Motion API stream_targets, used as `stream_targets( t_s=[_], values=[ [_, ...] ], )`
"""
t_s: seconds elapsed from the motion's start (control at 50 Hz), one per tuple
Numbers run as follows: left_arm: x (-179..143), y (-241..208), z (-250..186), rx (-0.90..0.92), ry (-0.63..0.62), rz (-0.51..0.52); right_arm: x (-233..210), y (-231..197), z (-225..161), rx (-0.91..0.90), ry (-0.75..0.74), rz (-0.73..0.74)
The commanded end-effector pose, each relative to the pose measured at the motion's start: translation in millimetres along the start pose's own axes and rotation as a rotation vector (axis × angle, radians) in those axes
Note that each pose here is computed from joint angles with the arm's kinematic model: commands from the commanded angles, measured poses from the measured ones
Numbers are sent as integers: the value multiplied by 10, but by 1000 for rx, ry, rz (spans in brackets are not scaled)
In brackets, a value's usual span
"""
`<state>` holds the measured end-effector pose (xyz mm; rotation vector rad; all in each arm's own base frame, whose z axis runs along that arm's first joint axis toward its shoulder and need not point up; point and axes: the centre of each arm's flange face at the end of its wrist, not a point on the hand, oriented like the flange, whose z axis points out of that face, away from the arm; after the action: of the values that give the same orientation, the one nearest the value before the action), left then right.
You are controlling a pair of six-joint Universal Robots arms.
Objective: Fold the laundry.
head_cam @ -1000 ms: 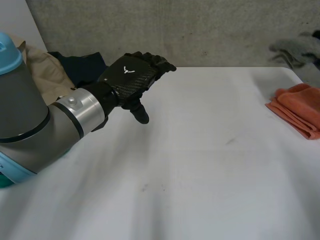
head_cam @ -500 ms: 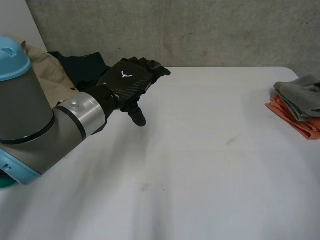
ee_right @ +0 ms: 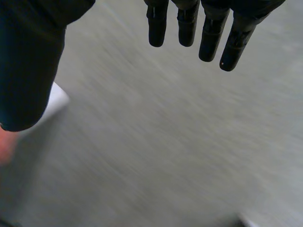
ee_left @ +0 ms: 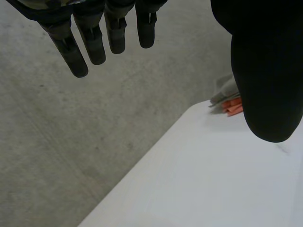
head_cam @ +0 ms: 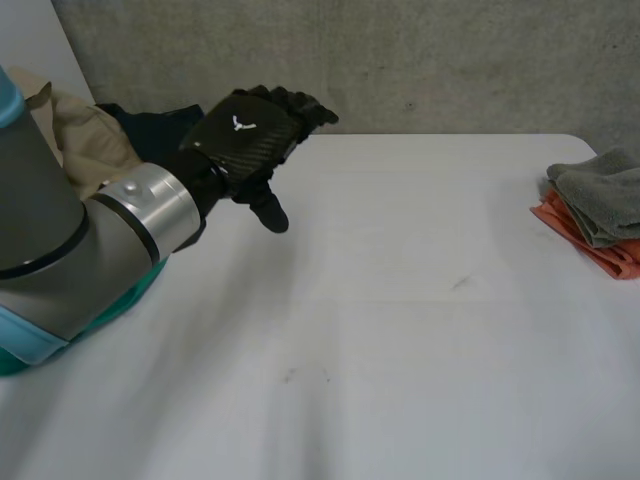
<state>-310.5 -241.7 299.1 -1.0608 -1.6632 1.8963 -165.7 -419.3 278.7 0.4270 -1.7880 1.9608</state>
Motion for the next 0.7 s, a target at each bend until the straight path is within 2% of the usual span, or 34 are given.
stream_targets(
  t_s=[0.02,0.12,0.18,0.2,0.26,0.28,0.36,0.42,0.58,0.7],
  values=[
    [-334,-122,5,30,-136,24,-131,-692,208,16,253,-177],
    [-845,-199,7,56,-393,64,-976,-1523,146,273,140,-97],
    [-1055,-212,16,85,-493,92,-1388,-1795,-12,357,47,-34],
    [-1197,-182,28,104,-542,114,-1702,-1963,-150,414,-37,11],
    [-1498,-1,50,90,-614,161,-2198,-2162,-415,487,-180,63],
    [-1736,198,48,53,-664,195,-2486,-2210,-585,510,-259,83],
    [-2275,697,-15,-61,-769,285,-3066,-2162,-999,507,-428,120],
    [-2469,1035,14,-135,-780,334,-3385,-2046,-1281,470,-528,129],
    [-3055,2073,-41,-372,-778,544,-3826,-1630,-1685,359,-670,53],
    [-3055,2416,36,-379,-699,539,-3846,-1493,-1742,320,-679,22]
  ],
)
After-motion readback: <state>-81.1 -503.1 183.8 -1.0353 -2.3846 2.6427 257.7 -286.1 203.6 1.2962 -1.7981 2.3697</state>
